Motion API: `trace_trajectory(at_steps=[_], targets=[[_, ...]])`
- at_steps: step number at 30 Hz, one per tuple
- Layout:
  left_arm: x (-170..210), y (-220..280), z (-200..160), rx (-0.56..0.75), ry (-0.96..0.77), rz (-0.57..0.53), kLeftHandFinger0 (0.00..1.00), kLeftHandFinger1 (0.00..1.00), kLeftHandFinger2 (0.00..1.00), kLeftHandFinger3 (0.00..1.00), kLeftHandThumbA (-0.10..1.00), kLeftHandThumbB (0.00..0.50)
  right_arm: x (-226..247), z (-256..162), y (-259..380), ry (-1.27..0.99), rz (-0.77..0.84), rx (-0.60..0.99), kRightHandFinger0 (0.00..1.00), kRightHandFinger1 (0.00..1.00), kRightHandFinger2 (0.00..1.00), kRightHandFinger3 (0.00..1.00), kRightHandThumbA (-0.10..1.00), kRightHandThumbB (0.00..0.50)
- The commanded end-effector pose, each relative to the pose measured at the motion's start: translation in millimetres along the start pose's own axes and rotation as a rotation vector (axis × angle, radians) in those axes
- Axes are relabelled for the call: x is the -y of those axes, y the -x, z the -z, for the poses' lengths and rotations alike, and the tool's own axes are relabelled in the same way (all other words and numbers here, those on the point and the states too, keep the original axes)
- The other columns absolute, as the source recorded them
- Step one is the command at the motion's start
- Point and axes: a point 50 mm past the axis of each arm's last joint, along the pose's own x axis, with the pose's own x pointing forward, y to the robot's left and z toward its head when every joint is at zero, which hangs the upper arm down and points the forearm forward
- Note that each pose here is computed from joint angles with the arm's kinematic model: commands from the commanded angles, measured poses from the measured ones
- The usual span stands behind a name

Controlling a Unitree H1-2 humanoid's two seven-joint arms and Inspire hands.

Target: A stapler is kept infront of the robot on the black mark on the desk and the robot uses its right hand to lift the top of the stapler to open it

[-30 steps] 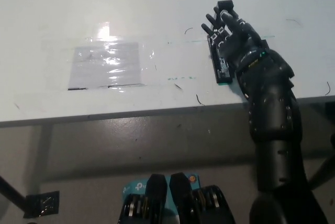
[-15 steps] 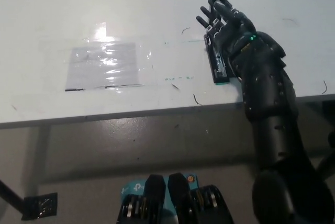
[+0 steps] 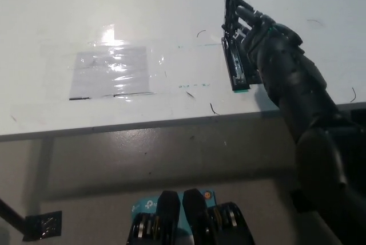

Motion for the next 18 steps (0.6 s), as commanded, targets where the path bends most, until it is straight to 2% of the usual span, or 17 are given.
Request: trace_trajectory(at_steps=[1, 3, 7, 10, 12, 16, 18], targets=[[-5.5, 0.5, -5.5, 0.034, -0.008, -0.004, 0.54, 0.59, 0.71, 0.88, 0.34, 0.168, -54.9, -48.9, 20.4, 0.007, -0.151, 0.197, 0.42, 0.54, 0.65, 0.85, 0.21, 0.000], [-5.7, -0.5, -5.8, 0.035, -0.013, -0.005, 0.53, 0.58, 0.71, 0.87, 0.34, 0.180, -56.6, -49.2, 21.0, 0.010, -0.150, 0.197, 0.41, 0.53, 0.65, 0.84, 0.21, 0.000], [-5.5, 3.7, -6.0, 0.041, -0.011, 0.004, 0.51, 0.55, 0.68, 0.85, 0.33, 0.146, -56.0, -42.6, 20.5, 0.005, -0.168, 0.186, 0.42, 0.55, 0.66, 0.84, 0.20, 0.000], [-4.7, 3.2, -6.4, 0.038, -0.008, 0.004, 0.51, 0.55, 0.69, 0.87, 0.34, 0.166, -49.5, -40.5, 18.2, 0.013, -0.157, 0.183, 0.41, 0.51, 0.57, 0.80, 0.19, 0.000], [-3.9, 3.5, -7.5, 0.031, -0.014, -0.008, 0.52, 0.56, 0.72, 0.89, 0.34, 0.164, -45.3, -39.7, 17.1, 0.019, -0.156, 0.185, 0.40, 0.52, 0.59, 0.80, 0.19, 0.000], [-3.2, 4.3, -10.9, 0.053, -0.002, -0.001, 0.51, 0.56, 0.70, 0.85, 0.35, 0.189, -35.6, -35.3, 17.0, 0.024, -0.161, 0.185, 0.39, 0.54, 0.63, 0.82, 0.17, 0.000], [-3.0, 3.3, -12.2, 0.053, -0.008, -0.002, 0.52, 0.57, 0.72, 0.86, 0.35, 0.159, -20.1, -27.7, 18.9, 0.030, -0.172, 0.178, 0.44, 0.56, 0.67, 0.85, 0.17, 0.000]])
